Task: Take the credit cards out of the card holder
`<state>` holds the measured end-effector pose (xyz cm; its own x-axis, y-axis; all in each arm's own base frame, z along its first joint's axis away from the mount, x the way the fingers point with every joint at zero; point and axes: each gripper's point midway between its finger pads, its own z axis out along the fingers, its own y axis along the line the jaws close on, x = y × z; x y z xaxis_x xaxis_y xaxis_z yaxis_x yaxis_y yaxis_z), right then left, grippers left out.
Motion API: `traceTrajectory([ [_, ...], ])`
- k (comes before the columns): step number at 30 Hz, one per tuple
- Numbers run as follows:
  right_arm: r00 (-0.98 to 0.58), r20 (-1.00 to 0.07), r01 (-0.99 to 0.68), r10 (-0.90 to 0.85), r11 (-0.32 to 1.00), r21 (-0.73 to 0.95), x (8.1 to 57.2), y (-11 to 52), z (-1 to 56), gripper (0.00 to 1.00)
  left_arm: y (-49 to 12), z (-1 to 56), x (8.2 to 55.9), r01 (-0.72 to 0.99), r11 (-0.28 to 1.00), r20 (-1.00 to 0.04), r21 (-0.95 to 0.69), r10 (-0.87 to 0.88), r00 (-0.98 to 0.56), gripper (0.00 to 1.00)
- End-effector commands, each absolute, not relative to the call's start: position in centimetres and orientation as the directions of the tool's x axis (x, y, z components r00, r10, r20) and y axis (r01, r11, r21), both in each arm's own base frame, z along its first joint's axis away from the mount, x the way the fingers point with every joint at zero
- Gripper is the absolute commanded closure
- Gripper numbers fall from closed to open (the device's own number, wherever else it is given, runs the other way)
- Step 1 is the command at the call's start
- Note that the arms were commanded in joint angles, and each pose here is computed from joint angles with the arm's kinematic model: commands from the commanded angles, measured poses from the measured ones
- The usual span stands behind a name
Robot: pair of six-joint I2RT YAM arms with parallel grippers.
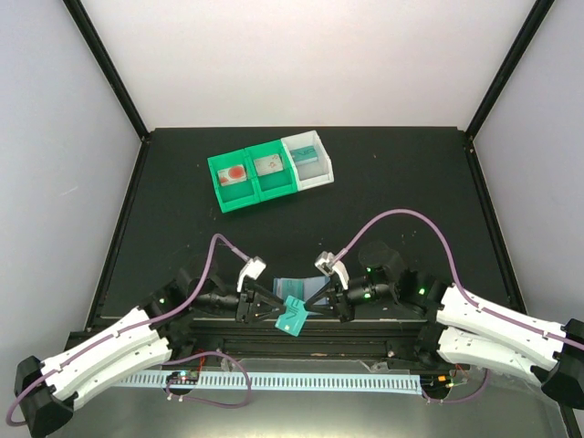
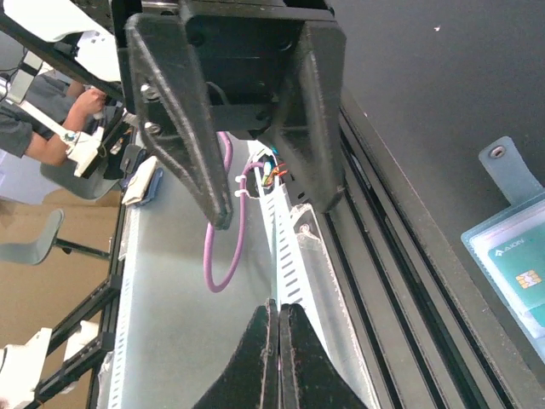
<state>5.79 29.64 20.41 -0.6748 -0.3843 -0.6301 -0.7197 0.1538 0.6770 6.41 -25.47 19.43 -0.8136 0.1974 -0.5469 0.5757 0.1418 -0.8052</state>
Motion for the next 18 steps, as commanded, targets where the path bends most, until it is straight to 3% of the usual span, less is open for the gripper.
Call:
traceTrajectory([
  [1, -0.662, -0.67, -0.742, -0.336, 0.169, 0.648, 6.8, 30.0, 21.6, 0.99, -24.8, 20.5, 8.3, 0.586, 0.242, -0.578, -0.773, 0.112, -0.809, 0.44],
  [9, -0.665, -0.716, -0.724, -0.212, 0.417, 0.549, 12.8, 29.0, 22.7, 0.99, -21.5, 21.1, 12.1, 0.534, 0.491, -0.639, -0.688, -0.062, -0.767, 0.02],
  [14, -0.636, -0.765, -0.661, -0.1, 0.582, 0.474, 17.0, 27.6, 24.4, 0.99, -19.1, 20.5, 14.2, 0.428, 0.614, -0.646, -0.663, -0.181, -0.741, 0.01],
  [15, -0.619, -0.784, -0.621, -0.043, 0.637, 0.456, 18.3, 26.8, 25.5, 0.99, -17.1, 19.9, 16.0, 0.319, 0.703, -0.65, -0.635, -0.263, -0.713, 0.05],
  [18, -0.597, -0.802, -0.57, 0.02, 0.693, 0.441, 19.4, 25.4, 26.6, 0.99, -15.4, 20.0, 17.7, 0.211, 0.778, -0.664, -0.592, -0.322, -0.674, 0.11],
])
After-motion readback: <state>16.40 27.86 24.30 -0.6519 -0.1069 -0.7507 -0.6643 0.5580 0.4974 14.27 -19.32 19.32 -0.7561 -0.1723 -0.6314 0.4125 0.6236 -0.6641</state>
